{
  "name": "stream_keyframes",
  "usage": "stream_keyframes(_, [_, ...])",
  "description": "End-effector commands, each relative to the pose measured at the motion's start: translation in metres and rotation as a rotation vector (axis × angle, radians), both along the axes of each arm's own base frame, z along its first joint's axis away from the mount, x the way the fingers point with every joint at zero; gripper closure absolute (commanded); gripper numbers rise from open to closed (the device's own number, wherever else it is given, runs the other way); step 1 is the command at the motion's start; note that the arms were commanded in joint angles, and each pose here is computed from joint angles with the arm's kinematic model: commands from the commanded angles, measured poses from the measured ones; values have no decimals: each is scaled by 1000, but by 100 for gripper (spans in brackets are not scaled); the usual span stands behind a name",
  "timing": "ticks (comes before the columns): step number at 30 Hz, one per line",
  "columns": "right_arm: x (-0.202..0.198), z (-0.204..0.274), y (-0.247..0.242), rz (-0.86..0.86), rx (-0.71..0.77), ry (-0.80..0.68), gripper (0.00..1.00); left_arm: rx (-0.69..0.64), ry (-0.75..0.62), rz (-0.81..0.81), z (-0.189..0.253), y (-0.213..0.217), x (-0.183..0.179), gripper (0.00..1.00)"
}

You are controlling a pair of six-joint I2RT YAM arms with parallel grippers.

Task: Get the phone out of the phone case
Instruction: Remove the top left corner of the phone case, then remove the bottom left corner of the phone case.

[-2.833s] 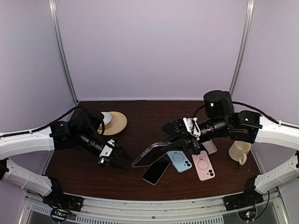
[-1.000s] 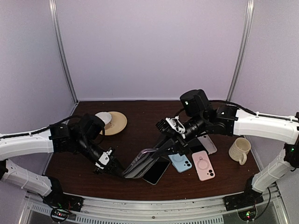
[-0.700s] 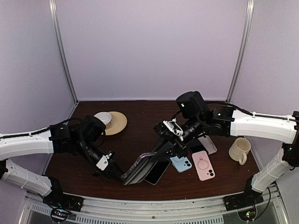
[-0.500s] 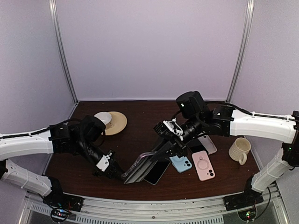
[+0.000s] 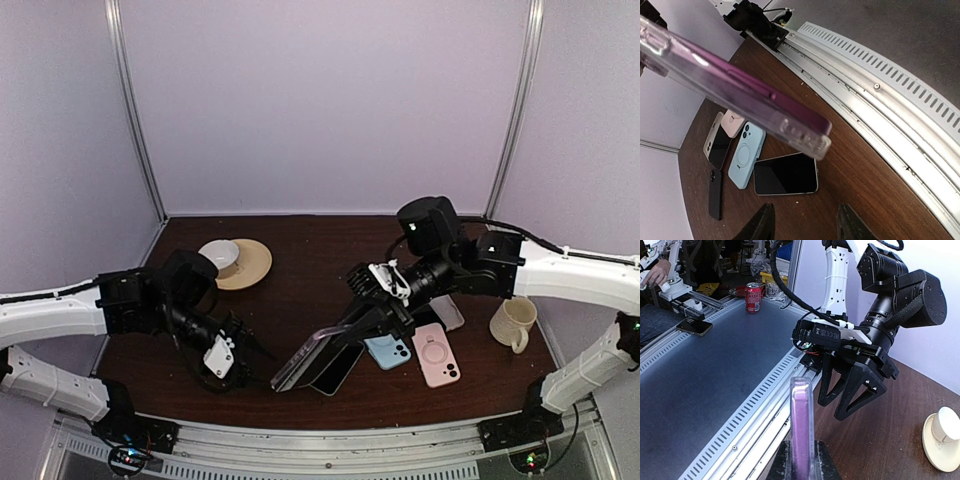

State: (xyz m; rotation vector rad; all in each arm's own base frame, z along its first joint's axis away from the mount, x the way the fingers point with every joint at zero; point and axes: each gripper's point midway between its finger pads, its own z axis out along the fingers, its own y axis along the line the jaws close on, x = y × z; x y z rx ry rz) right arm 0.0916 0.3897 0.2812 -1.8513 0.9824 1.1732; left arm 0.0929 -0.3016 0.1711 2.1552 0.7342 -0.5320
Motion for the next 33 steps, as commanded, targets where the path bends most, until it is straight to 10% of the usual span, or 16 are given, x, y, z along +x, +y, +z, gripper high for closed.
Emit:
stream_keyframes(1, [4, 26, -10, -69, 85, -109, 100, -60, -46, 57, 16, 2, 18, 53])
stream_keyframes(33, [31, 162, -31, -350, 695, -50, 100, -639, 320, 186, 146, -11, 59, 51])
